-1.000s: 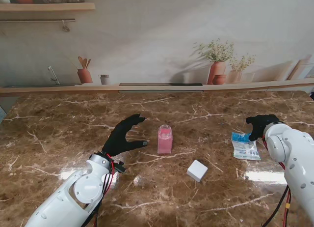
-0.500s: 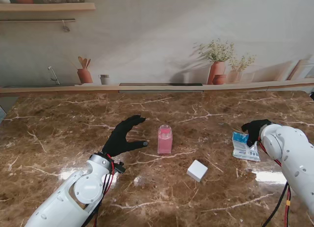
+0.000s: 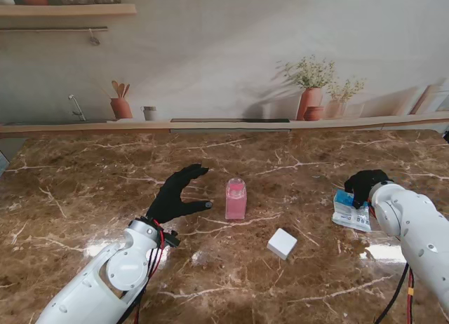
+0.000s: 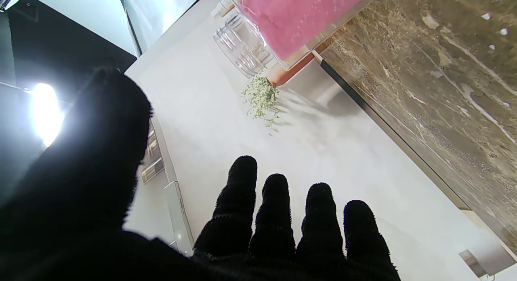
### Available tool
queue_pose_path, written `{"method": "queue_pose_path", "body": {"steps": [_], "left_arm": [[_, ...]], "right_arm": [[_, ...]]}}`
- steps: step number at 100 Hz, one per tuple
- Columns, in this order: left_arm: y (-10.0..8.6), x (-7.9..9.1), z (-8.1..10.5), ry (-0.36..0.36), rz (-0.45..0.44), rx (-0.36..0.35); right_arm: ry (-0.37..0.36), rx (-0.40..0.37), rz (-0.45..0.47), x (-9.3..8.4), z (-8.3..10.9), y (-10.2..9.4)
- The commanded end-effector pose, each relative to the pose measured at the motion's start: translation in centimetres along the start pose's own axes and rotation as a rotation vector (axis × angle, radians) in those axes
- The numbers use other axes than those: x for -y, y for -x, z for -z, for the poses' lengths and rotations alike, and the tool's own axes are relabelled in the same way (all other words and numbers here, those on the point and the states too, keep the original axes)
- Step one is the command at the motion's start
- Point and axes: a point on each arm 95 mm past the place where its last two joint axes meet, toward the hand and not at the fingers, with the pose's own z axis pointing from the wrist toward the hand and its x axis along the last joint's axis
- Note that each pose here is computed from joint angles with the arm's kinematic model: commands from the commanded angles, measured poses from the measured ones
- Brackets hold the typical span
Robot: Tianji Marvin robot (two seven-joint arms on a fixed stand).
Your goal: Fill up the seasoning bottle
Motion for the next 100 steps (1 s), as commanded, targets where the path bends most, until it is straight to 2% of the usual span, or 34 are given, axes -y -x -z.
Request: {"method": "queue_pose_path", "body": {"steps": [1, 27, 45, 74, 100], "left_arm": [[-0.1, -0.2, 0.0, 0.000, -0.001, 0.002], [-0.2, -0.2, 0.0, 0.006, 0.000, -0.004], [-0.3, -0.1, 0.0, 0.011, -0.006, -0.011], [-0.8, 0.3, 0.2, 0.021, -0.018, -0.025], [-1.6, 0.6, 0.3, 0.032, -0.016, -0.039]], "right_arm": [[-0.060, 0.000, -0.024, 2.3, 0.3, -0.5], [0.025, 0.015, -0.155, 2.5, 0.8, -0.8], [0.093, 0.013, -0.191, 1.3, 1.8, -1.1], [0.262, -0.028, -0.244, -3.1, 4.3, -2.2], [0.385, -0.097, -0.272, -7.7, 7.5, -4.2]]}}
